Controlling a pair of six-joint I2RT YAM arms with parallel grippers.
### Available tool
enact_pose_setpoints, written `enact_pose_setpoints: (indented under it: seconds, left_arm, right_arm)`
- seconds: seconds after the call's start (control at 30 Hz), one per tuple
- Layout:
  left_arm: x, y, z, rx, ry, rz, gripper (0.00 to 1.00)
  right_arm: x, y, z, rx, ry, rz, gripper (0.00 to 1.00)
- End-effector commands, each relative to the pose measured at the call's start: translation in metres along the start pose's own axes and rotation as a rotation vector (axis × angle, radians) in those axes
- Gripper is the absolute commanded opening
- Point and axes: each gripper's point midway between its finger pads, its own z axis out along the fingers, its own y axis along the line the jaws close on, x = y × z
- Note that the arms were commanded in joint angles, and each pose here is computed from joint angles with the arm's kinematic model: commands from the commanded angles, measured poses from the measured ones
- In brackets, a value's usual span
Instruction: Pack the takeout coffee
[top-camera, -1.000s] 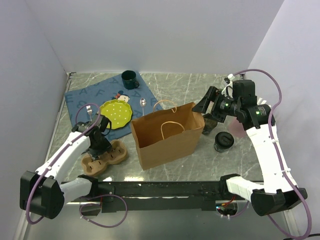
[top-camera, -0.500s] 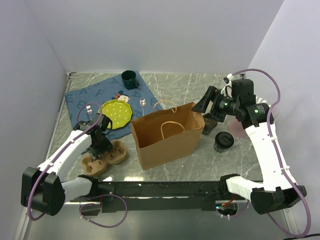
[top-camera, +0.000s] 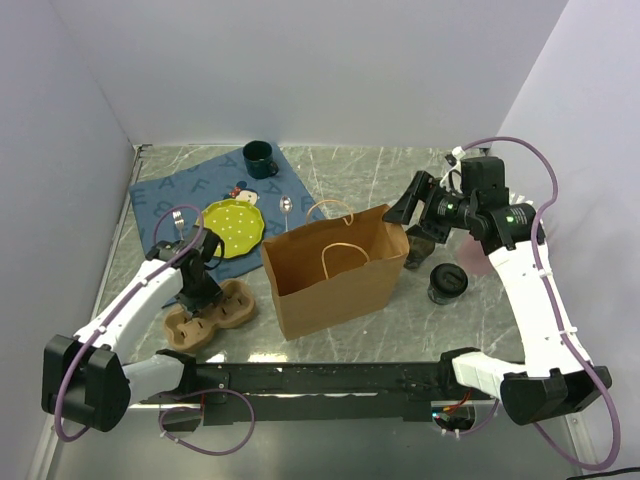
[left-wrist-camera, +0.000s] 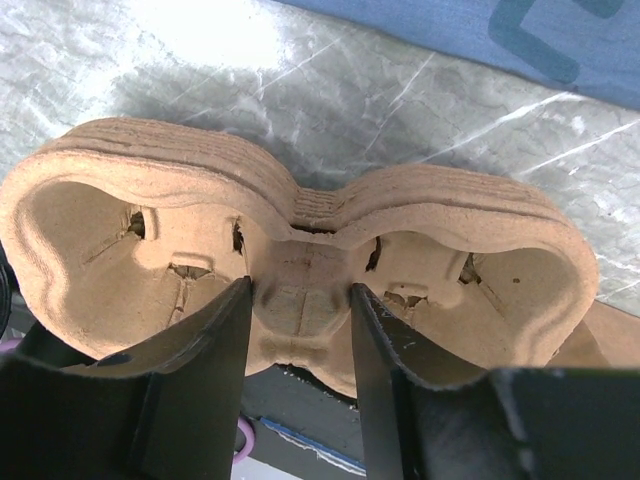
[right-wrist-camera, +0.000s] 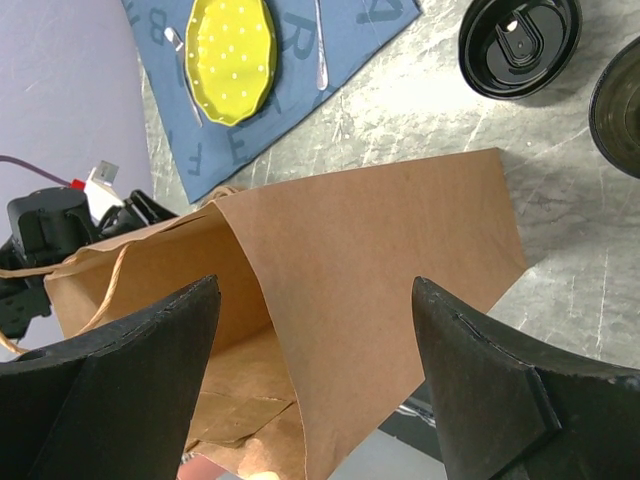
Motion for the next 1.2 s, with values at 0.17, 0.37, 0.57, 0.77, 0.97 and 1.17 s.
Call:
enact_pose_setpoints:
  seconds: [0.17,0.37,0.57,0.77,0.97,1.17]
  left_arm:
    - [-0.018,-0.002,-0.026,0.0,-0.05,-0.024,0.4]
    - [-0.019,-0.003,-0.033,0.004,-0.043,-0.019,0.4]
    - [-0.035,-0.007,-0.066,0.051,-0.093,-0.024,0.37]
    - [-0.045,-0.014,-0.107,0.132,-0.113,-0.048,0.36]
    - [-0.052,-0.038,-0.167,0.367,-0.129,-0.077,0.25]
    - [-0.044,-0.059,-0.221,0.579,-0.061,-0.095,0.2]
  right_arm:
    - [-0.011,0.009,-0.002,-0.029,-0.039,-0.042,0.84]
    - [-0.01,0.008,0.001,-0.027,-0.032,-0.045,0.84]
    - [-0.012,0.007,-0.001,-0.012,-0.032,-0.059,0.84]
    - [-0.017,0.013,-0.007,-0.014,-0.042,-0.076,0.84]
    - [-0.019,0.012,-0.012,0.005,-0.047,-0.094,0.84]
    - [-0.026,0.01,-0.023,0.05,-0.085,-0.133,0.84]
